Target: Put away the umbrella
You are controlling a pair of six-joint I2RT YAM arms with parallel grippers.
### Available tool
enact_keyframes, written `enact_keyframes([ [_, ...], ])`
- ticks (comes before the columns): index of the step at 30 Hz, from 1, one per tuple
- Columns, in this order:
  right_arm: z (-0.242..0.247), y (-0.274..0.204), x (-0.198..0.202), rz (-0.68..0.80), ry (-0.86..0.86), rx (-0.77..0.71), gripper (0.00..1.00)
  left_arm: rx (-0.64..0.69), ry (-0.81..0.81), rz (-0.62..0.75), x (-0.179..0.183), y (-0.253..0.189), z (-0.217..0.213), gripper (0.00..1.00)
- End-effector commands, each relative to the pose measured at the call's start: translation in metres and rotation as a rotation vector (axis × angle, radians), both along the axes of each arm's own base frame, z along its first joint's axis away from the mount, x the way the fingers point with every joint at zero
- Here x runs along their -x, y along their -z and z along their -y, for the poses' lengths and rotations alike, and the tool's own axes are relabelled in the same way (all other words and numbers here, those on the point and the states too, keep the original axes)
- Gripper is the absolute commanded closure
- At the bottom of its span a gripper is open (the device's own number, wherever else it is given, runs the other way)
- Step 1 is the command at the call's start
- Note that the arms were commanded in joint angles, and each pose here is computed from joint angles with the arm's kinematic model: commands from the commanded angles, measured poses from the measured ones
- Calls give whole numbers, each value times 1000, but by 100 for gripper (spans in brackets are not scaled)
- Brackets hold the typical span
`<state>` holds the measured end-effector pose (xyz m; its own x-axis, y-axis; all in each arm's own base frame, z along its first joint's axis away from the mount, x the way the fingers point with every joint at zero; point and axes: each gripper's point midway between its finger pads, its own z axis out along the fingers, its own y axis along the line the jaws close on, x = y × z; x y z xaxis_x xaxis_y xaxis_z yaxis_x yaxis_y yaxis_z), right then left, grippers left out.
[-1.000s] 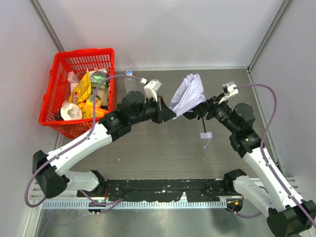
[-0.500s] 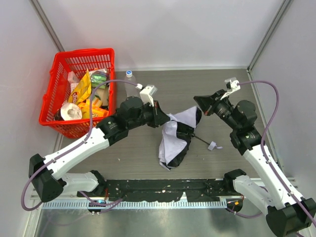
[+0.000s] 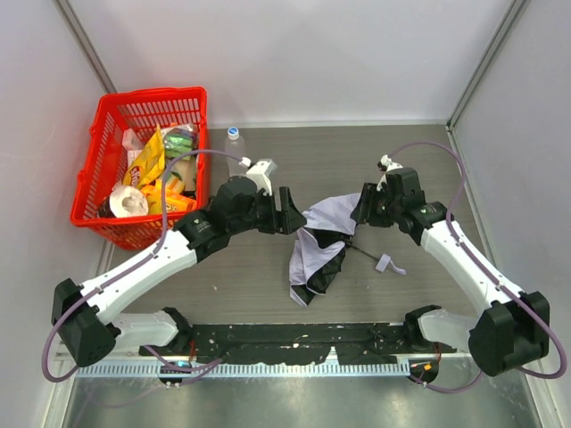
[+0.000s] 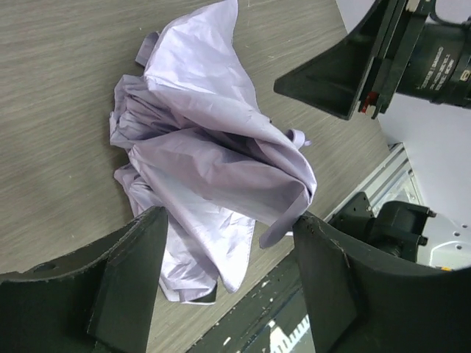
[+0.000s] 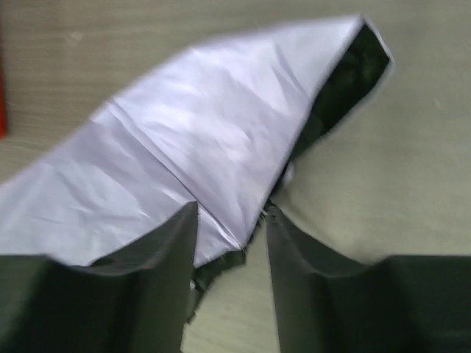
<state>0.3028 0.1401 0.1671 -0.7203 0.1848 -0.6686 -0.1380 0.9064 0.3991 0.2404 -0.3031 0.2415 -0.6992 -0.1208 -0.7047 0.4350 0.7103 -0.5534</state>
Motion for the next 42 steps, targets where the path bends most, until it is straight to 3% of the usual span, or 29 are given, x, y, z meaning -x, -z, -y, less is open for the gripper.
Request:
enact_keyframes([
  [1, 25, 13, 23, -98, 99, 75, 45, 69, 27, 19, 3, -14, 2, 26],
  [3, 25, 25, 25, -143, 108, 71, 42, 101, 60, 20, 4, -24, 10, 23],
  [5, 22, 37, 28, -183, 101, 63, 36, 106, 72, 29, 3, -36, 13, 12],
  [6, 24, 42, 29, -198, 103, 69, 34, 103, 75, 45, 1, -42, 14, 1],
  [11, 12, 57, 25, -229, 75, -29, 32, 65, 127, 11, -6, -35, 31, 0],
  [12, 14, 56, 24, -222, 84, -25, 32, 69, 154, -7, -6, -29, 37, 3],
  [16, 35, 37, 13, -146, 135, 87, 32, 73, 190, -91, 2, -1, 51, 47],
  [18, 43, 28, 10, -131, 136, 141, 32, 89, 196, -106, 9, 7, 54, 52],
  [21, 50, 23, 9, -143, 126, 196, 33, 91, 222, -148, 24, 23, 60, 69],
  [23, 57, 15, 0, -122, 135, 246, 33, 78, 232, -161, 32, 32, 60, 73],
  [25, 59, 7, -5, -110, 117, 278, 33, 84, 223, -150, 34, 29, 56, 61],
  [26, 43, 1, -5, -93, 23, 233, 34, 85, 208, -133, 34, 23, 51, 44],
  [27, 32, 0, -6, -82, -33, 211, 36, 94, 199, -99, 32, 11, 47, 36],
  [31, -27, 7, 9, -133, -237, 110, 53, 83, 159, 2, 28, -32, 32, 21],
  [33, -58, 19, 24, -145, -297, 107, 53, 101, 175, 30, 30, -48, 32, 17],
  [35, -79, 33, 40, -161, -327, 78, 54, 151, 225, 29, 37, -57, 39, 20],
  [39, -77, 74, 62, -232, -279, 52, 57, 200, 300, -1, 48, -51, 59, 37],
  [42, -81, 68, 61, -203, -295, 27, 57, 194, 345, -92, 57, -15, 77, 51],
])
